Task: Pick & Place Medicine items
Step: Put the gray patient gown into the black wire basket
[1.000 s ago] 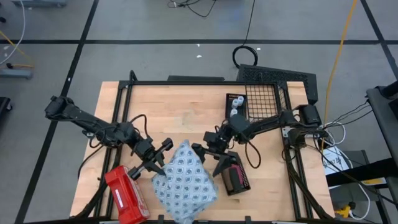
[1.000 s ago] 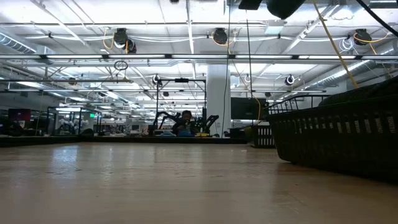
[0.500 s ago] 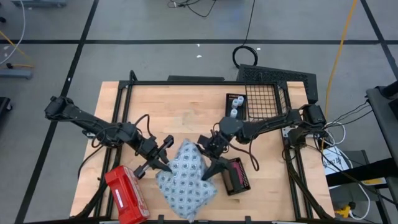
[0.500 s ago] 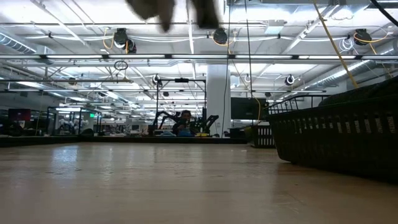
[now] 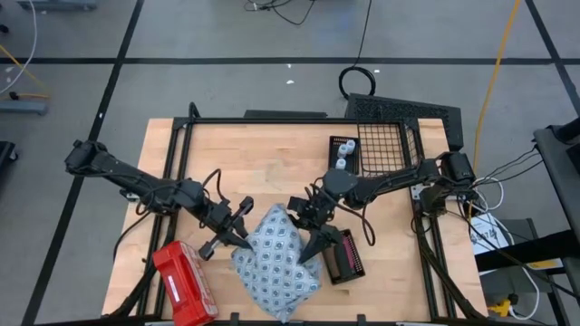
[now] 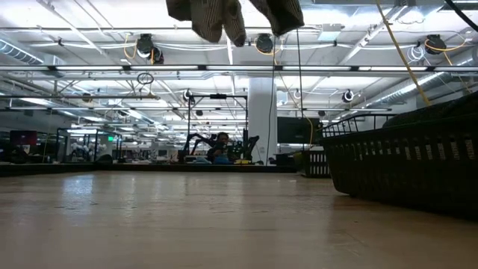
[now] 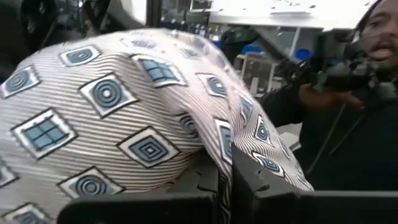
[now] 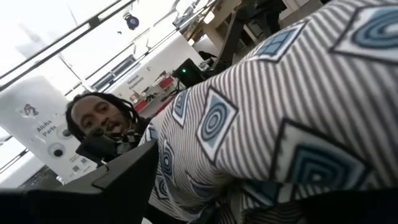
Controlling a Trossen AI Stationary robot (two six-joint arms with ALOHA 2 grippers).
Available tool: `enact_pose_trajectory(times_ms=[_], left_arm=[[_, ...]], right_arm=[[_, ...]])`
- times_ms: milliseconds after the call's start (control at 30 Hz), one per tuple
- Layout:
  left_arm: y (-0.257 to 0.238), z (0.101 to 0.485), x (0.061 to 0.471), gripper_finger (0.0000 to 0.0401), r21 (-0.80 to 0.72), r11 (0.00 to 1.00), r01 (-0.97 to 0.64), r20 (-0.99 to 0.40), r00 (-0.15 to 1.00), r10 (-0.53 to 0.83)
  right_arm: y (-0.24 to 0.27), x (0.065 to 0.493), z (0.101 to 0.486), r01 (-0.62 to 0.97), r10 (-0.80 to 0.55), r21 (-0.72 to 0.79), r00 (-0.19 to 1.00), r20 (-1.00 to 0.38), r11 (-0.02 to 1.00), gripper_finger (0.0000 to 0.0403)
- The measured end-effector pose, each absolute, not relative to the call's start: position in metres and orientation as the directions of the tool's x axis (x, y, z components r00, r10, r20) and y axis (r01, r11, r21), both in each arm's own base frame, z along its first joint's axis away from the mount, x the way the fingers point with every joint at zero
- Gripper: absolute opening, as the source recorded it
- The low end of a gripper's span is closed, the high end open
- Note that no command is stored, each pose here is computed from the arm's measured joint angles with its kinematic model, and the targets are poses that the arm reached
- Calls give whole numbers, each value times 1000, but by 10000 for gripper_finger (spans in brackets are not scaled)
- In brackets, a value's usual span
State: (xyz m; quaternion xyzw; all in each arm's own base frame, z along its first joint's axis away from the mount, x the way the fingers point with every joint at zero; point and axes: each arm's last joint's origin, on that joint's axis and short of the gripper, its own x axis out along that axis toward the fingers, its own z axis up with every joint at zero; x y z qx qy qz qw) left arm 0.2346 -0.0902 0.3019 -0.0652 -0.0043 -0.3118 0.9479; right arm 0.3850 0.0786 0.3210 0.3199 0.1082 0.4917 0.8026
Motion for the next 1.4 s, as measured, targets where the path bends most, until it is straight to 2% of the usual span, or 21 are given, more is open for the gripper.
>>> enact_pose_trajectory(times_ms=[567,900,1200,1400], left_arm=[[-73,292,241,7,-171,872,459,-53,879,-474],[-60,288,244,7,-175,914,365,-96,918,-385],[-52,285,246,7,-76,988,134,-190,971,-146],[-49,313,245,7,15,999,-29,-339,940,32]], right_arm=[[66,387,321,-667,851,688,507,138,286,325],[57,390,316,-508,829,830,548,107,229,325],[43,392,314,-503,757,787,650,72,358,325],[24,389,311,-459,703,745,711,-18,484,325]])
